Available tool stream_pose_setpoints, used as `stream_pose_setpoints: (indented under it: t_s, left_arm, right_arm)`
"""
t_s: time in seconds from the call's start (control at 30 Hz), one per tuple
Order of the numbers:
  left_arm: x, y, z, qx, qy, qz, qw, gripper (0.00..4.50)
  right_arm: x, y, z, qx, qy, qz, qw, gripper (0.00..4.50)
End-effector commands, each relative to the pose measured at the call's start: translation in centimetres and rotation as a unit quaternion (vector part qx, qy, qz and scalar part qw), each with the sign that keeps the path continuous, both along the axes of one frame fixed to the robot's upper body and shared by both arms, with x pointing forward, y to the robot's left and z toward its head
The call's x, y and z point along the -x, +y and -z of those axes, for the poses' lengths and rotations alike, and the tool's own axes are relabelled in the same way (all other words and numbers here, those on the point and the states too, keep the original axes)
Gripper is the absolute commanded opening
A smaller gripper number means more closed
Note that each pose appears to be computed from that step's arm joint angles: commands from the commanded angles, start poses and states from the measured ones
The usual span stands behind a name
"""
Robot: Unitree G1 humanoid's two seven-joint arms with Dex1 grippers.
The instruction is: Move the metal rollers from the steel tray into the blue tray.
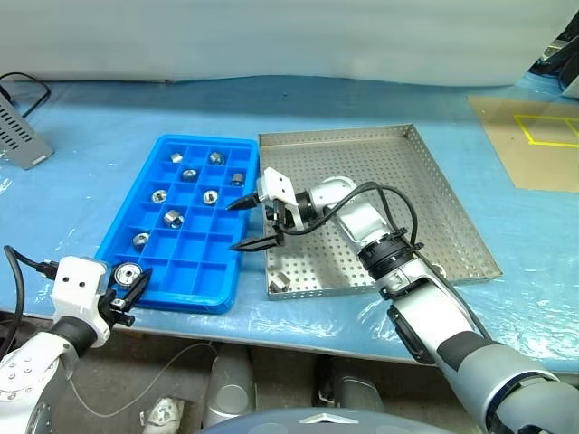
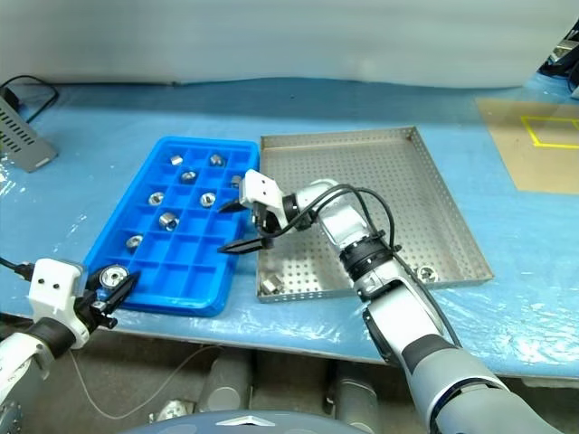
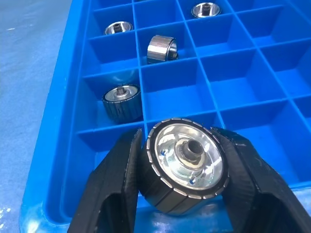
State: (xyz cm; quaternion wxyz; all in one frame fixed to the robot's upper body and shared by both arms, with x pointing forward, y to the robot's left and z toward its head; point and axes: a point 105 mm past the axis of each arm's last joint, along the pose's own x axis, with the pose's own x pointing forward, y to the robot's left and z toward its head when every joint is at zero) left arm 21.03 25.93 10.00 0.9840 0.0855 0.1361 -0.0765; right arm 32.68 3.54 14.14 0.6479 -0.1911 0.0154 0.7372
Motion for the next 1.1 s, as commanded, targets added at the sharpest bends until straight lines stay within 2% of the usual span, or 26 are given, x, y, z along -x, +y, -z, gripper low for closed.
stream_pose_setpoints:
  t_s: [0.03, 0.2, 0.5, 0.77, 0.97, 1.1]
  left_arm:
    - [-0.3, 0.4, 0.2, -0.008, -0.006, -0.013, 1.0, 2.25]
    - [-0.7, 0.4, 0.2, -0.013, -0.005, -0.004, 1.0, 3.84]
    - [-2.7, -0.9, -1.1, -0.02, -0.021, 0.053, 0.998, 3.84]
    - [-5.0, -3.9, -2.0, 0.004, -0.017, 0.185, 0.983, 3.84]
    - [-6.8, -7.6, -3.0, 0.002, -0.002, 0.323, 0.946, 3.84]
    - [-9.0, -9.9, -5.1, 0.005, -0.019, 0.396, 0.918, 3.84]
  right_arm:
    - [-0.1, 0.3, -1.4, -0.01, -0.028, -0.009, 1.0, 4.32]
    - [-0.4, 0.0, -1.3, -0.012, -0.03, 0.004, 0.999, 4.32]
    - [-1.2, -1.0, -1.4, -0.024, -0.041, 0.05, 0.998, 4.32]
    - [-1.4, -5.1, -1.1, -0.017, -0.031, 0.119, 0.992, 4.32]
    - [-0.9, -8.6, -0.3, -0.013, -0.022, 0.206, 0.978, 4.32]
    - [-0.4, -10.3, 0.1, -0.011, -0.017, 0.252, 0.967, 4.32]
